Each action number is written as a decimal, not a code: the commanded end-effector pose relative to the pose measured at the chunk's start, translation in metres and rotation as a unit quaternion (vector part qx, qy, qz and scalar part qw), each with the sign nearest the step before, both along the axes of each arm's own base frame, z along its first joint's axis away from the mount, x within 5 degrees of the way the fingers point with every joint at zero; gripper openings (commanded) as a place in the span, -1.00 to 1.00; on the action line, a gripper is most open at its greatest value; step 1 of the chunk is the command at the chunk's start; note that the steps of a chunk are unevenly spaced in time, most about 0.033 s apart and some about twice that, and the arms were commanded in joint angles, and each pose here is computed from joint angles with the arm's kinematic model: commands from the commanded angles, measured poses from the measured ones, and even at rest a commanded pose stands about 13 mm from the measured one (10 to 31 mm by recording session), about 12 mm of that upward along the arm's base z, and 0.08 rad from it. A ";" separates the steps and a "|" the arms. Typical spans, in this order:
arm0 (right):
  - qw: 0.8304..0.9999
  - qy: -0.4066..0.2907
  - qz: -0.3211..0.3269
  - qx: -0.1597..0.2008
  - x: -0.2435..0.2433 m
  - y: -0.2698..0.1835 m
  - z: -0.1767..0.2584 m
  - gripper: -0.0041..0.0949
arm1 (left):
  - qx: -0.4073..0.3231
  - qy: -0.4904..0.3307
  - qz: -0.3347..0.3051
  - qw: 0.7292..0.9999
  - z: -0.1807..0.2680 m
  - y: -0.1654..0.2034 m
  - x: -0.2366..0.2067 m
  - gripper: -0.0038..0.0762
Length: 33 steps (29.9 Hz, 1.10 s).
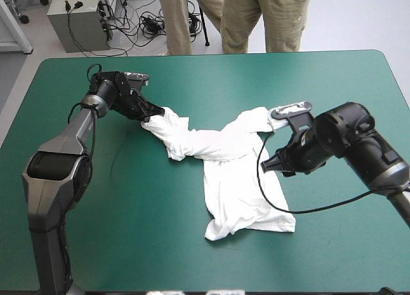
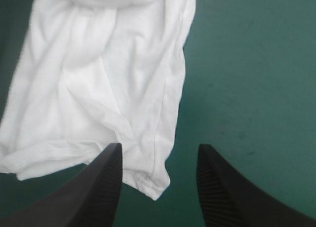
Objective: Fold the cloth
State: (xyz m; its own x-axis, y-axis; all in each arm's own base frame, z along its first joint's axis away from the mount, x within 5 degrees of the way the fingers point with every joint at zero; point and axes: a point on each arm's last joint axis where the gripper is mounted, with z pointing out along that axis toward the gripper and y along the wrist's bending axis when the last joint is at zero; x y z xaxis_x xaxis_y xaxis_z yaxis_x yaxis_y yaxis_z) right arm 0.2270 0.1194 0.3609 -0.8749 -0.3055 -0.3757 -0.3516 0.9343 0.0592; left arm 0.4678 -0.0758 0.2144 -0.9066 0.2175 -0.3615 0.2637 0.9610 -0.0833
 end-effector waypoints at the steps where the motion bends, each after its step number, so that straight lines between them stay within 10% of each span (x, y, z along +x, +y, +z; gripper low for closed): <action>1: 0.999 0.008 -0.018 -0.025 -0.012 -0.004 -0.012 0.02 | -0.001 -0.014 -0.001 1.000 0.020 0.001 -0.004 -0.93; 27: 0.990 0.134 -0.048 0.021 -0.040 -0.001 -0.162 -0.03 | -0.025 -0.015 0.010 1.000 0.021 -0.003 -0.003 -0.93; 33: 0.986 0.154 -0.033 0.051 -0.042 0.006 -0.168 -0.93 | -0.027 -0.006 0.009 1.000 0.023 -0.003 -0.006 -0.93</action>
